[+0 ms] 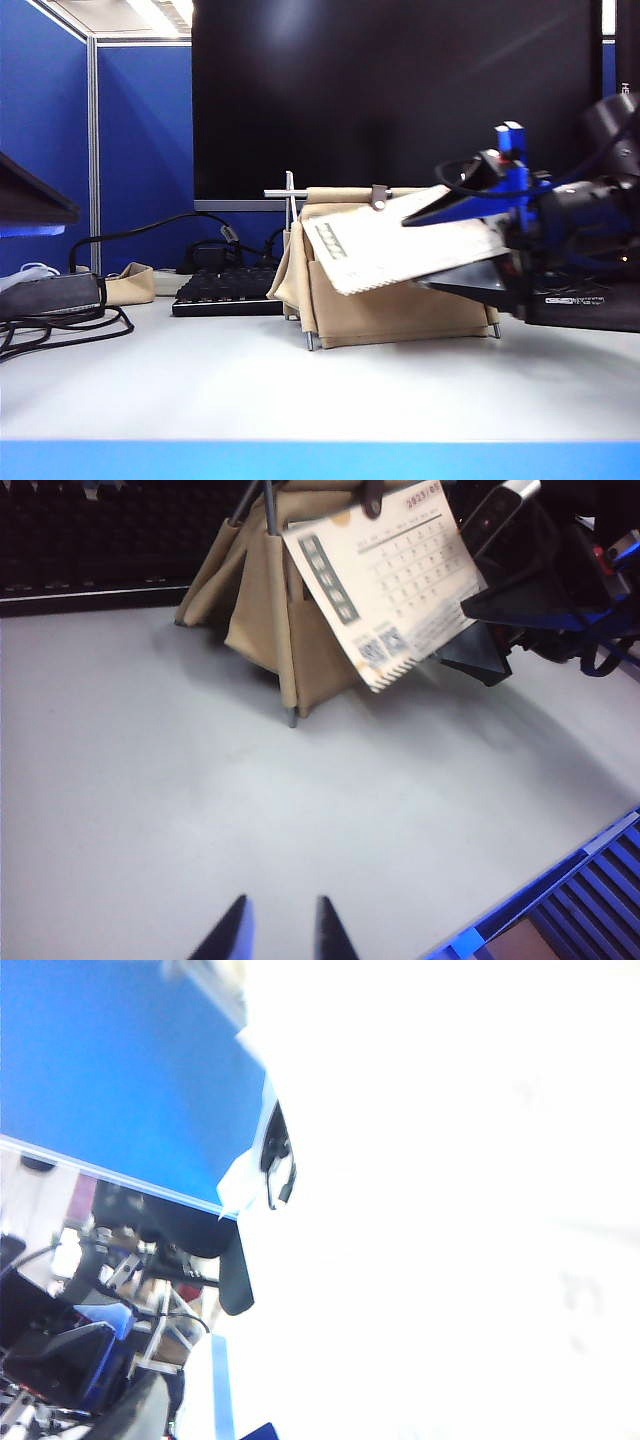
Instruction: Turn one page of the calendar.
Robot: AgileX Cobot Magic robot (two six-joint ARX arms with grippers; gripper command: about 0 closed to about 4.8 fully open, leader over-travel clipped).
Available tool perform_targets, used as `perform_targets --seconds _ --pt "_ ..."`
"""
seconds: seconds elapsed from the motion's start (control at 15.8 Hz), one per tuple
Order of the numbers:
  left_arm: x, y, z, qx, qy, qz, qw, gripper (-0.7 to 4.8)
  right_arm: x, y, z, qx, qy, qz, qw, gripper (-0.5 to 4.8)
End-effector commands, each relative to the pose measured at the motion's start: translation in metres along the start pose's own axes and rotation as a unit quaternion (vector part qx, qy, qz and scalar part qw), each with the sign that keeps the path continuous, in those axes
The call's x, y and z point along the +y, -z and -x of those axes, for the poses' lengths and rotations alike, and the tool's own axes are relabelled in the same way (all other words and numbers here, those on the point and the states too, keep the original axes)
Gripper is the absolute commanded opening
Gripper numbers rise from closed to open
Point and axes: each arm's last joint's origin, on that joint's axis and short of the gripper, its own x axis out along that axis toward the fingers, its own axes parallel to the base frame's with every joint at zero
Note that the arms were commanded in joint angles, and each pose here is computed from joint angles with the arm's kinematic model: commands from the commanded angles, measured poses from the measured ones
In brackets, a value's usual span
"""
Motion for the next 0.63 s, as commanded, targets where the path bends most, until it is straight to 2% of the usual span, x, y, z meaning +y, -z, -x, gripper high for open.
perform_targets --seconds 0.06,0.32,0.38,0.44,0.63 --pt "-0.001 -0.003 0.000 -0.011 0.001 -0.002 1.000 0.90 0.010 -0.003 -0.013 -0.008 -0.004 0.033 0.999 3.01" --pt "-0.001 -0.003 0.000 -0.010 0.001 -0.002 1.000 0.90 0.031 -0.019 -0.015 -0.066 -0.044 0.064 0.995 3.01" --pt "-0.001 -0.003 0.000 -0.009 0.001 -0.001 1.000 0.90 0.038 -0.024 -0.014 -0.083 -0.062 0.075 0.992 2.93" --pt "-0.001 -0.003 0.000 -0.009 0.001 0.000 1.000 0.90 0.045 -0.027 -0.012 -0.098 -0.079 0.083 0.989 2.63" --pt "-0.001 -0.003 0.000 -0.009 0.001 0.000 1.000 0.90 0.050 -0.029 -0.011 -0.103 -0.092 0.081 0.987 2.60"
